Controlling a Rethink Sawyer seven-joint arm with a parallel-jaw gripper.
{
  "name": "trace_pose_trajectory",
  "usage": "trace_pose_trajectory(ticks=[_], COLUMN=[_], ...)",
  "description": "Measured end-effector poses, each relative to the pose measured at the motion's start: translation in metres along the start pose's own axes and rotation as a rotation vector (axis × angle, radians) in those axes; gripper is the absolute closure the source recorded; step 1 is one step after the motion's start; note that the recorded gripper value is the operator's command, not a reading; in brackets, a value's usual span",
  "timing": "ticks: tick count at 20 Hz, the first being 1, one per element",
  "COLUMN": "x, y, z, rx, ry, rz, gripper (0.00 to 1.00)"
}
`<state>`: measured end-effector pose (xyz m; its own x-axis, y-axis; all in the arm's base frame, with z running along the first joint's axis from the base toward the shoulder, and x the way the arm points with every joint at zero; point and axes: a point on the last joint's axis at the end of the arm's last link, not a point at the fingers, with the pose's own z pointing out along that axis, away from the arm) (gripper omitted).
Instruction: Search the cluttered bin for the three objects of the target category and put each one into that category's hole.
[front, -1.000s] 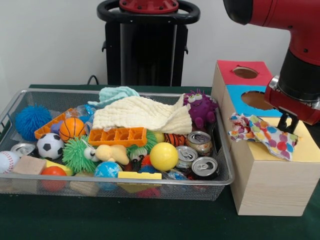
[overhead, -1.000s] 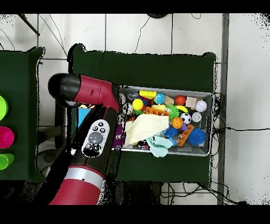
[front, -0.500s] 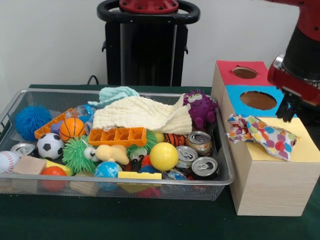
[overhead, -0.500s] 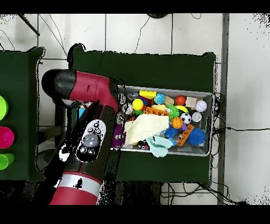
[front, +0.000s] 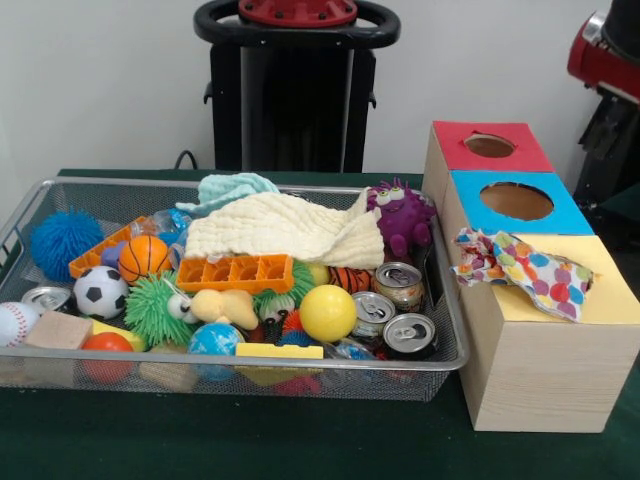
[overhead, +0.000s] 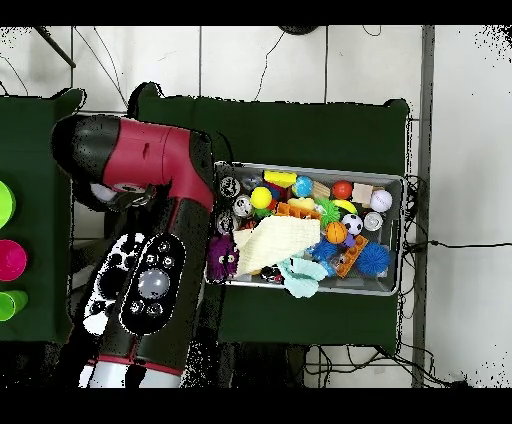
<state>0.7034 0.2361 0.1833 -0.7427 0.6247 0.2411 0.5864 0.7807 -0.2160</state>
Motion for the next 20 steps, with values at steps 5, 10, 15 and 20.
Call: trace_pose_trajectory(ticks=[5, 10, 15, 20], x=[-0.003, -0.020, -0.039, -0.048], y=[0.007, 0.015, 0.016, 0.013], z=[-0.016, -0.011, -0.006, -0.005], rx=[-0.036, -0.085, -0.114, -0.108], ry=[-0.054, -0.160, -0.268, -0.301], rz=[-0.012, -0.011, -0.002, 0.006], gripper=[1.00, 1.00, 1.00, 1.00])
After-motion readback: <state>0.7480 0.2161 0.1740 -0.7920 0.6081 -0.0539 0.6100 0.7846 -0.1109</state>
